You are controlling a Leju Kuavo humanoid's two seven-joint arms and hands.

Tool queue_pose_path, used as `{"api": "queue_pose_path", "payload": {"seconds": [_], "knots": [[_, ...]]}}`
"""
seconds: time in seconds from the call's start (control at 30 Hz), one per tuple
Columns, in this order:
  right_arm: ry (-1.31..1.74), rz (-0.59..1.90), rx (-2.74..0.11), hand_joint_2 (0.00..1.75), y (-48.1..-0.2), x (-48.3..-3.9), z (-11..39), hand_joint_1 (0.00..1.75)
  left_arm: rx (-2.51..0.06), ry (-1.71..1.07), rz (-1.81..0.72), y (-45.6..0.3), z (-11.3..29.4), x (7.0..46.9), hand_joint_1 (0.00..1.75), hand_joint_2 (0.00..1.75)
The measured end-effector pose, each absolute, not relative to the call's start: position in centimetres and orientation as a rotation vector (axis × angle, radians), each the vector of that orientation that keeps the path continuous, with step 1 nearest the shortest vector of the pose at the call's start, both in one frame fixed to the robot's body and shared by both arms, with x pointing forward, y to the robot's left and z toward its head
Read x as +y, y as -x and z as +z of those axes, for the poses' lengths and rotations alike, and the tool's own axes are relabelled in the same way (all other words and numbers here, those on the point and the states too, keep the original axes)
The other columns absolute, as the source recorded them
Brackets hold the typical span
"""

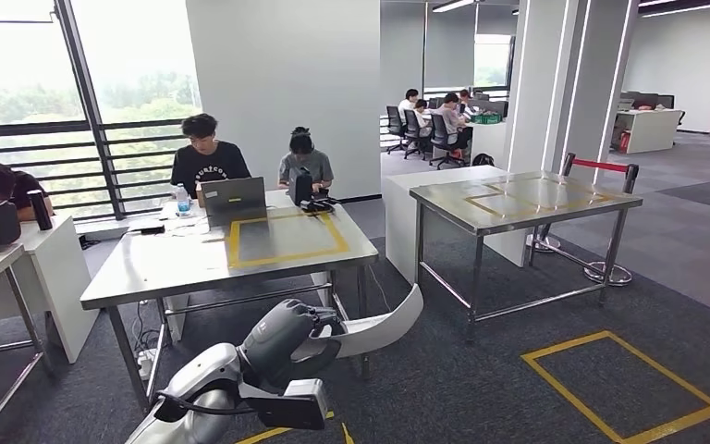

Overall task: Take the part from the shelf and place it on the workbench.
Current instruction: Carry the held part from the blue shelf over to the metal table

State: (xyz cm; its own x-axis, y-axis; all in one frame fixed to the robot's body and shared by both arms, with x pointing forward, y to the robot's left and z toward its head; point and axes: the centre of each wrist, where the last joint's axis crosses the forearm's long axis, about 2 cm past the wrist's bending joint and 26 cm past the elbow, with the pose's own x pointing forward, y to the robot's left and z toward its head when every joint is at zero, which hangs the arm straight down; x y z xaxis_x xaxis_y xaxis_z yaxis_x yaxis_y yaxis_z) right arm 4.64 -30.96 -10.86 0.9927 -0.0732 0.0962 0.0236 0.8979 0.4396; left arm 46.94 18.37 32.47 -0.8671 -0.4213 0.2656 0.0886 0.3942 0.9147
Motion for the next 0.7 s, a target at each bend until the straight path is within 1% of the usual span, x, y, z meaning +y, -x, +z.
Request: {"api": "queue_pose_path", "payload": {"seconds": [0.2,0.47,0.7], "knots": [[-0.446,-0.04,-0.111,0.0,-4.5,-31.0,-10.9,0.0,-2.179,-0.303,-1.487,-47.1,32.3,18.6,1.75,1.75],[-0.423,-0.032,-0.124,0.0,-4.7,-31.2,-10.9,0.0,-2.183,-0.391,-1.482,-47.6,33.5,19.9,1.75,1.75],[-0.392,-0.037,-0.125,0.0,-4.6,-31.7,-10.9,0.0,-2.167,-0.452,-1.498,-47.8,34.0,20.0,1.75,1.75]]}}
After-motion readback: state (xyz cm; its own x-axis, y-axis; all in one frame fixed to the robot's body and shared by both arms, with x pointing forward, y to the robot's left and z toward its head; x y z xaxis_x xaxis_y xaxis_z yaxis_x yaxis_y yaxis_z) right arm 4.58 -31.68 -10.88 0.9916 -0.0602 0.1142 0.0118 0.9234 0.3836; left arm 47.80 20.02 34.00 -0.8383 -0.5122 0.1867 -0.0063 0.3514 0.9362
